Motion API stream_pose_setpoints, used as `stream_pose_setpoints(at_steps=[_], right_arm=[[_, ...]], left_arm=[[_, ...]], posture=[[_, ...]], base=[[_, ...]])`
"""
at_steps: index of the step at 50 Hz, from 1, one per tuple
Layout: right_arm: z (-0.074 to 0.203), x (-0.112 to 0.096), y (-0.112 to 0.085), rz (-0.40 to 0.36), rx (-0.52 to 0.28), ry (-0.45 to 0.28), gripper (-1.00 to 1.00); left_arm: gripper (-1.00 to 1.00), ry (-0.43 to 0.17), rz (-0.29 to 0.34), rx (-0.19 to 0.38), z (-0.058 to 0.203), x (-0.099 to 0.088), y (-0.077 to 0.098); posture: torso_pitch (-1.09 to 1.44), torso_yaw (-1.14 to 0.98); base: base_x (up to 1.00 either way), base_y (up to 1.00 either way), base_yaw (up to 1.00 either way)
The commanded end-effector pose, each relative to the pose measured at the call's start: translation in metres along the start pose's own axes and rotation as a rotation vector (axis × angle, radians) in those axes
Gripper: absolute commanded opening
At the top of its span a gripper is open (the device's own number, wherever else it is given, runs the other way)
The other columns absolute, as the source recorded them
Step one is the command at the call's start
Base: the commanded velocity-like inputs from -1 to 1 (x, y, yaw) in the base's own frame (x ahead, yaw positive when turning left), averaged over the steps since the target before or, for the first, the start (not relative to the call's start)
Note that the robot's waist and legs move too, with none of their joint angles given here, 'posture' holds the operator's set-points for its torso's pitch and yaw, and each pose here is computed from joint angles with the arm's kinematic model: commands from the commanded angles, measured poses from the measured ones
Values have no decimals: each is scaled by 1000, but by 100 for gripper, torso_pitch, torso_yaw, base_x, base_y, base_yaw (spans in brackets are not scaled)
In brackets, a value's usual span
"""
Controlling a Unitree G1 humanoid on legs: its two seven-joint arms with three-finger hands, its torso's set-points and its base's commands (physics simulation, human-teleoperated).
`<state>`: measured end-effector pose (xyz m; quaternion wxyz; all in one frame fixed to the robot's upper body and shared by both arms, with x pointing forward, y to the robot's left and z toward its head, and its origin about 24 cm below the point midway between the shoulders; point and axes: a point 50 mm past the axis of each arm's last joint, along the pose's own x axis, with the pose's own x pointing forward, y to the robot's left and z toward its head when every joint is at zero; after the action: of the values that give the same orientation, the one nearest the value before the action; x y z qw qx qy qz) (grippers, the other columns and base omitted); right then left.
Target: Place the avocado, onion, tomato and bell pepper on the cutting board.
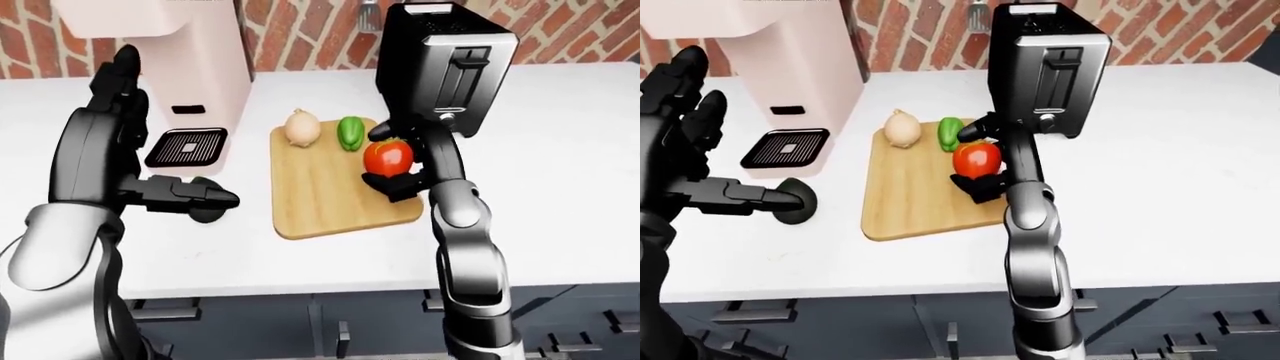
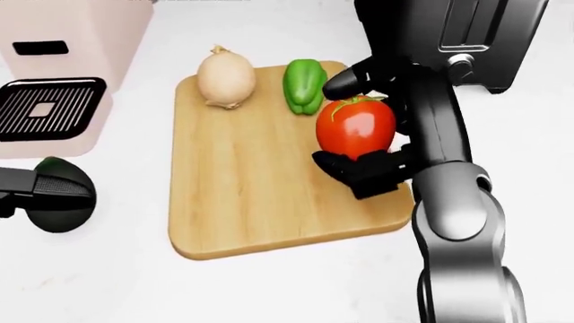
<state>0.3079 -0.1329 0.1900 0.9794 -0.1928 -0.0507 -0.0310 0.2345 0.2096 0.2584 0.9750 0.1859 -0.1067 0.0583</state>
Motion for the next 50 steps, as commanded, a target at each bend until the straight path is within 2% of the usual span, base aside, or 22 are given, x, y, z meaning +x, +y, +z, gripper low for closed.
stream_pose_setpoints(at_steps=[1,5,8,17,24,25,26,29,34,42,50], right_arm=[[19,-3,-4,-12,21,-97,-28],[17,-7,-3,3,29,-92,-11],[14,-8,-1,15,31,-86,8],[11,-10,2,30,30,-77,40],[12,-12,-1,25,27,-79,81],[13,-13,-3,23,26,-81,97],[13,-14,-4,18,28,-81,100],[18,-22,-16,-11,22,-90,100],[29,-50,-36,-48,23,-113,100],[34,-83,-68,-150,54,-140,100],[34,-85,-77,-186,57,-152,100]], left_arm=[[100,-62,29,17,10,-2,4],[100,-61,31,15,9,-3,5],[100,-59,31,18,8,-3,4],[100,-60,33,17,9,-4,6],[100,-63,37,19,10,-4,8],[100,-62,37,20,9,-4,8],[100,-61,37,19,9,-4,8],[100,-57,41,14,8,-5,9],[100,-54,40,10,7,-5,8],[100,-49,43,-3,7,-4,10],[100,-33,14,7,4,-18,7]], posture=[[0,0],[0,0],[0,0],[0,0],[0,0],[0,0],[0,0],[0,0],[0,0],[0,0],[0,0]], base=[[0,0,0],[0,0,0],[0,0,0],[0,0,0],[0,0,0],[0,0,0],[0,0,0],[0,0,0],[0,0,0],[0,0,0],[0,0,0]])
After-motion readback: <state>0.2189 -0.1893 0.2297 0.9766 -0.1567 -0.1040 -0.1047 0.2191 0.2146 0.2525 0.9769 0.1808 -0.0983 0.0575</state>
